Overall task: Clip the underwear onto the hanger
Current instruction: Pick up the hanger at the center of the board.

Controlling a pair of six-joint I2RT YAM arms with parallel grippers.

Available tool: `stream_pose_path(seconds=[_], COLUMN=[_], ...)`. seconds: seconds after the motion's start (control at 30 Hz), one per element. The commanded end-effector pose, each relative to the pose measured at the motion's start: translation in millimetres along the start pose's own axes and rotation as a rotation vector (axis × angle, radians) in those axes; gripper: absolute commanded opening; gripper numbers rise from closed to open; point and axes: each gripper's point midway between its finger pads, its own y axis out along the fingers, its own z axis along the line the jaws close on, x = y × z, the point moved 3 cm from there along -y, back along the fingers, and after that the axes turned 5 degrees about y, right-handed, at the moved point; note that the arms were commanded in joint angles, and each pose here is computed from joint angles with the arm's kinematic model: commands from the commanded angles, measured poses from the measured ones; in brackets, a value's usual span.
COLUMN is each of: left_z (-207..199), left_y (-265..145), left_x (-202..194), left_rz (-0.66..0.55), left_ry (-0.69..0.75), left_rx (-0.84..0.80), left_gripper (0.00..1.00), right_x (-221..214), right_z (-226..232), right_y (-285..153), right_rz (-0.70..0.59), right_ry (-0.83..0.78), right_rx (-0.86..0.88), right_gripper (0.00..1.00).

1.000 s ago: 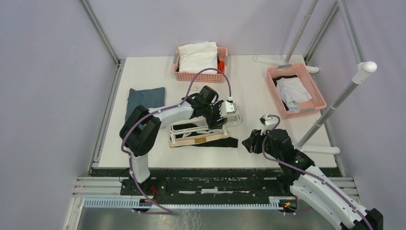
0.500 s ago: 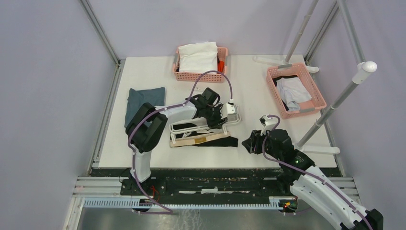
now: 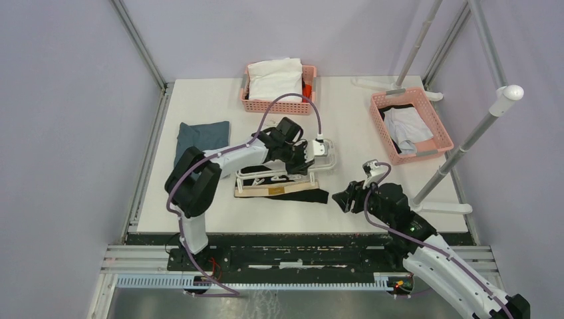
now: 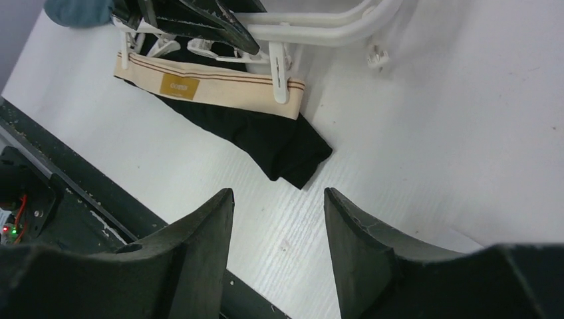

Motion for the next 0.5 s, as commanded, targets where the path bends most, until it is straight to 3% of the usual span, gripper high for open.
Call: stream_pose_path(seconds=[0.0,0.47], left_z=[5.8,-19.6], left_y=[-52.9,-98.3], left_x=[65.0,89.0], left_rz=[-0.186,-0.284], left_ry=[0.15,0.234], left_rx=[0.064,0.07], left_gripper=[0.11,0.05], right_x=[30.7,54.1], right_z=[24.3,60.2], right_y=[0.2,9.5], right_rz=[-0.16,-0.338], right_ry=[-0.026,-0.233], right_rx=[0.14,0.41], right_gripper=[0.62,0.65])
